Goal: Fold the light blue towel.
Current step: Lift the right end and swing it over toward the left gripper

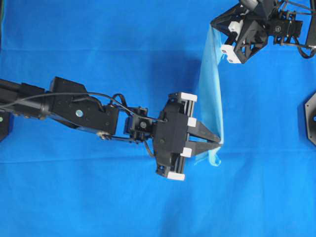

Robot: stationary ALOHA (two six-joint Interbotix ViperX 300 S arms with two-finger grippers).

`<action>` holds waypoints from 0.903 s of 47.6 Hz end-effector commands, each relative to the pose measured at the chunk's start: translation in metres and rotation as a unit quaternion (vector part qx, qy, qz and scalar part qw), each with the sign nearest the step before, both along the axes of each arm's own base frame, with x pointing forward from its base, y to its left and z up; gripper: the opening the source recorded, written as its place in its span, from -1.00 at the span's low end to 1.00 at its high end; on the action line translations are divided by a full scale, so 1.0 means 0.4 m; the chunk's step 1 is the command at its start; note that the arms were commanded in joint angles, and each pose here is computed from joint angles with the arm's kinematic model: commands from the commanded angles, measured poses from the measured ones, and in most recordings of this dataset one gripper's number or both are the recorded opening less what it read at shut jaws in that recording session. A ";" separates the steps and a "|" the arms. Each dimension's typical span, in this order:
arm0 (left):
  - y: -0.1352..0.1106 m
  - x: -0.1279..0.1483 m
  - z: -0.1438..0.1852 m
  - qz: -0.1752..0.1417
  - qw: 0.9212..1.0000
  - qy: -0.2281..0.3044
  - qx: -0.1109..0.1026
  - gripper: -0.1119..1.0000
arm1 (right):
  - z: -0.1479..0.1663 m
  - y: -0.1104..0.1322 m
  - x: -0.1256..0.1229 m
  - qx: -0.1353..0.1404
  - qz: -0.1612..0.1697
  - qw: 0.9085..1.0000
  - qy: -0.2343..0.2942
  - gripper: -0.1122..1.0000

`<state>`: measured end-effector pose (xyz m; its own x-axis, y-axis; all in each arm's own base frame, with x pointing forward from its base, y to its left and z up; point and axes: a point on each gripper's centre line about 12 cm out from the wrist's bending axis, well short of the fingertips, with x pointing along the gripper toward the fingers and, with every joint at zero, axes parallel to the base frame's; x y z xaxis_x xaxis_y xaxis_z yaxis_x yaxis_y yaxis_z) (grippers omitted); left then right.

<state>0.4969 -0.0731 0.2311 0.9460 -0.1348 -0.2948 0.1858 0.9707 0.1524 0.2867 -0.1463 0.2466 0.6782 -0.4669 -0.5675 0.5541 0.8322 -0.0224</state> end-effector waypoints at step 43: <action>-0.031 0.088 -0.111 0.017 0.997 0.010 -0.073 -0.76 | -0.092 -0.017 0.025 0.020 0.009 0.999 0.029 -0.78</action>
<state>0.5449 -0.0757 0.1605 0.9286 -0.1235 -0.3499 0.1430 0.9892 0.0305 0.2757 -0.1418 0.2053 0.6204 -0.4347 -0.6528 0.5477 0.8359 -0.0361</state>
